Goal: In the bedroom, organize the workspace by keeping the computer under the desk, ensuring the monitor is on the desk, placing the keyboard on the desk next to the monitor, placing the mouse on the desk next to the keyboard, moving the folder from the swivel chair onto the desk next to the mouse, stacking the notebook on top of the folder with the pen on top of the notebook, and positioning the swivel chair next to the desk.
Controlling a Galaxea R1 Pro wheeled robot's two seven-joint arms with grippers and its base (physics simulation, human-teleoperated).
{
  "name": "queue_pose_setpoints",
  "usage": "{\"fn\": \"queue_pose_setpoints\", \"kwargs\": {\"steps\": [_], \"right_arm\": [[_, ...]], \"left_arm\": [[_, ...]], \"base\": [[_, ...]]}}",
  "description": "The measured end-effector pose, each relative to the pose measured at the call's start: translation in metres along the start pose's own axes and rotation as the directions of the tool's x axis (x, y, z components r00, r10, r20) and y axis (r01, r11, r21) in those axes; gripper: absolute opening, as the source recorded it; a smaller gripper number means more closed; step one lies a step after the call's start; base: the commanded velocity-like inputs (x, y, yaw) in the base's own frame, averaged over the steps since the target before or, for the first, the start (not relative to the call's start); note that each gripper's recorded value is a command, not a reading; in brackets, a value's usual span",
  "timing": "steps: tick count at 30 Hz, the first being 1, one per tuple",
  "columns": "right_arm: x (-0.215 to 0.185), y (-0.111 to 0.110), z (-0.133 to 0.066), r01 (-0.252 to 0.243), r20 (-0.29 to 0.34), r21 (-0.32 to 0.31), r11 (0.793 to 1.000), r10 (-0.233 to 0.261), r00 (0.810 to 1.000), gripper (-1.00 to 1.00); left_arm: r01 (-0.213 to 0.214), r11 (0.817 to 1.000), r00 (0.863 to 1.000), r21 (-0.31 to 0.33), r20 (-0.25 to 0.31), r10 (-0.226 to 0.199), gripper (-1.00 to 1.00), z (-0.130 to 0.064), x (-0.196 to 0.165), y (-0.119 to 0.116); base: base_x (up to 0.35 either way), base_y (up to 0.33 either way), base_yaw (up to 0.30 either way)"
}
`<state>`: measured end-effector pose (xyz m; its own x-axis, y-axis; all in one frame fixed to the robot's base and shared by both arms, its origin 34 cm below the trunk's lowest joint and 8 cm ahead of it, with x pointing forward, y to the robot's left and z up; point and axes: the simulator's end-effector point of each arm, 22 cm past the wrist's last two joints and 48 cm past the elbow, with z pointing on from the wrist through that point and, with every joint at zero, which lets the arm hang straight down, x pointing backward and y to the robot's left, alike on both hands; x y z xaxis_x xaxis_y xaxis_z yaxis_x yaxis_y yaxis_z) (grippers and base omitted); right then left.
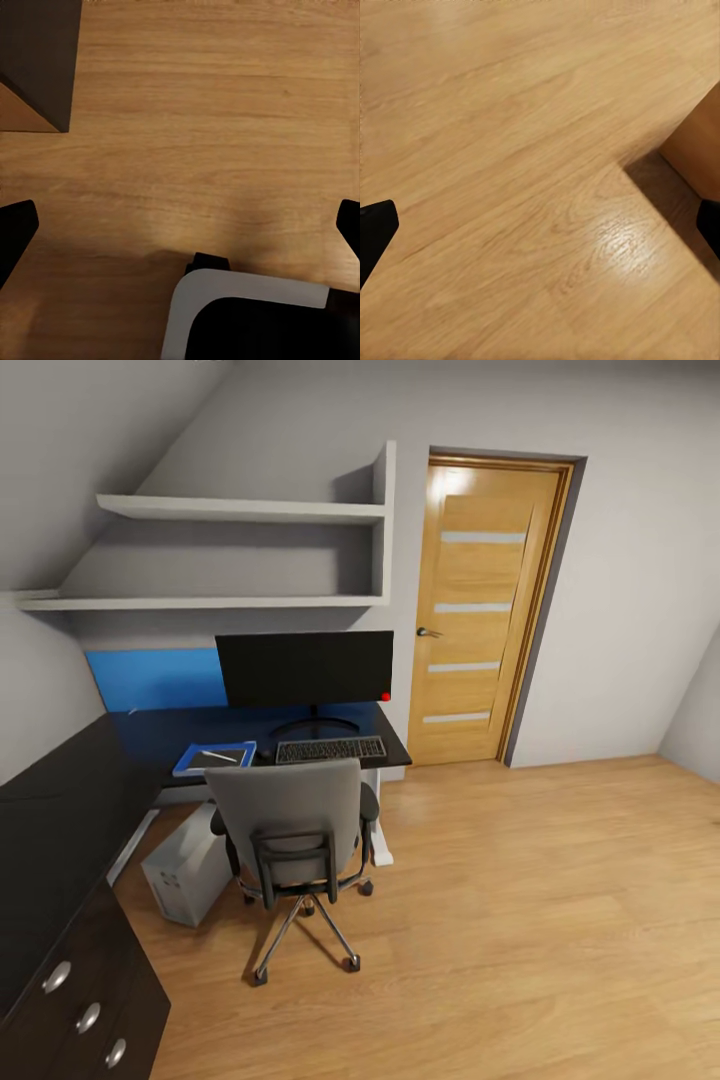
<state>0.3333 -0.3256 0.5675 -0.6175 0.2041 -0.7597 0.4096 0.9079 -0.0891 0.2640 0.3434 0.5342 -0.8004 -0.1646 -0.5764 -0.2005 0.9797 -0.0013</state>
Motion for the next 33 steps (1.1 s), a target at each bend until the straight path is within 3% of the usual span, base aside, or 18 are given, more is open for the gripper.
{"fn": "queue_pose_setpoints", "kwargs": {"steps": [13, 33], "right_arm": [[-0.014, -0.002, -0.013, 0.000, 0.000, -0.001, 1.000, 0.000, 1.000, 1.00], [-0.014, -0.002, -0.013, 0.000, 0.000, -0.001, 1.000, 0.000, 1.000, 1.00]], "left_arm": [[0.002, 1.000, 1.000, -0.003, 0.007, -0.002, 1.00, -0.016, -0.012, 0.001], [0.005, 1.000, 1.000, 0.022, -0.007, -0.004, 1.00, -0.016, -0.006, -0.016]], "base": [[0.000, 0.000, 0.000], [0.000, 0.000, 0.000]]}}
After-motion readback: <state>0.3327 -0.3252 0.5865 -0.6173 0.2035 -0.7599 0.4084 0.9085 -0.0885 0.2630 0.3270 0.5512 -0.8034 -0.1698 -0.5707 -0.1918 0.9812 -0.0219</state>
